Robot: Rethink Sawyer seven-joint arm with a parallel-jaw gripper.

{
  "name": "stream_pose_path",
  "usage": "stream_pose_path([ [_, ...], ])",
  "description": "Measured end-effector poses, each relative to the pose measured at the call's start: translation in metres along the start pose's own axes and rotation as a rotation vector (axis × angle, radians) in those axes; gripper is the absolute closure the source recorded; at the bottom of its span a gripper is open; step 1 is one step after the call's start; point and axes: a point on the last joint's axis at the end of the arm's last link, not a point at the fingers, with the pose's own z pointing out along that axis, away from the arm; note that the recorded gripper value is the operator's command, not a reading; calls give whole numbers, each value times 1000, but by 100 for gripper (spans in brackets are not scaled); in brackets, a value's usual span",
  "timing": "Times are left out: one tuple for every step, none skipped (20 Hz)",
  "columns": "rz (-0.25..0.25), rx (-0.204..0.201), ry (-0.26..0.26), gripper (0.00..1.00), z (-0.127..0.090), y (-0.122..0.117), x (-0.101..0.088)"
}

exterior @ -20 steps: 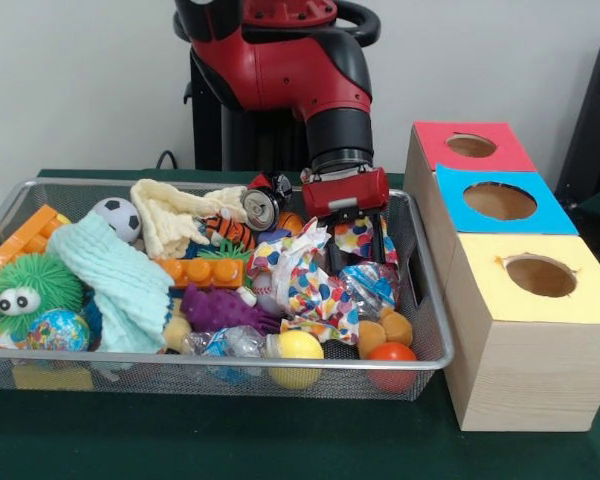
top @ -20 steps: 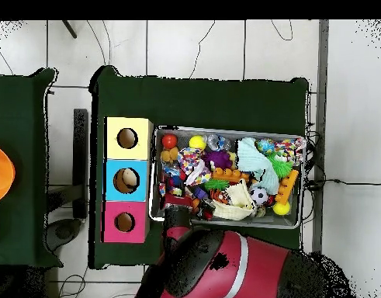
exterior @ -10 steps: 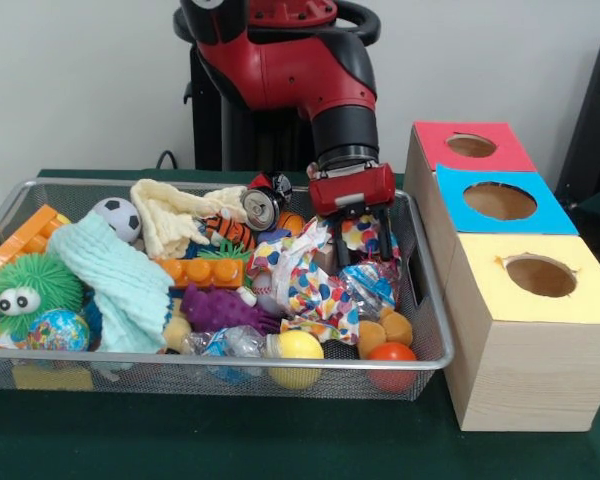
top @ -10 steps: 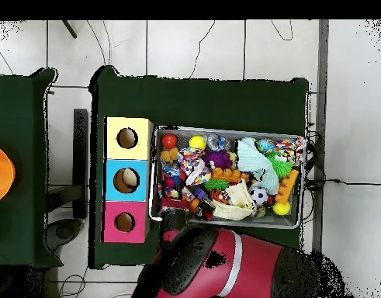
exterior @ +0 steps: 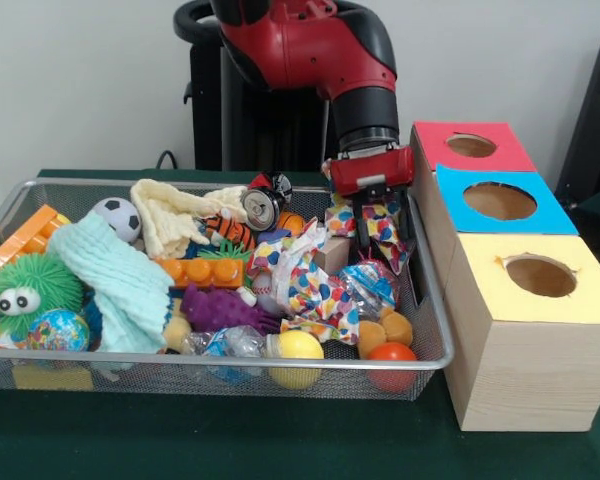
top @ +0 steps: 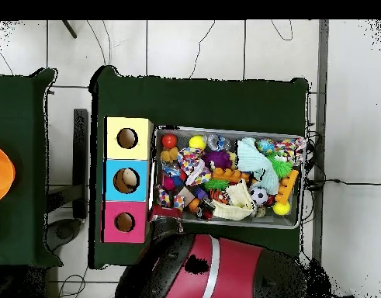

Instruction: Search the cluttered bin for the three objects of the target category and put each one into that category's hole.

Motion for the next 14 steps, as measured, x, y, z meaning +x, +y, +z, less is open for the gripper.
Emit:
stream_pose_path([
  [0, 2, 1, 0, -3, 1, -2],
  [1, 4, 2, 0, -6, 2, -3],
  [0, 4, 3, 0, -10, 3, -5],
  [0, 4, 3, 0, -13, 4, -8],
  [-2, 3, 2, 0, -17, 6, -10],
  [-4, 2, 0, 0, -25, 8, -17],
  [-6, 2, 0, 0, -28, 9, -19],
  [-6, 2, 1, 0, -29, 10, -20],
  [-11, 5, 11, 0, -32, 10, -23],
  [-15, 9, 20, 0, -36, 11, -25],
  [-21, 13, 35, 0, -37, 11, -25],
  [-27, 17, 49, 0, -38, 11, -25],
  [-33, 21, 63, 0, -38, 11, -24],
  [-41, 26, 85, 0, -39, 11, -22],
])
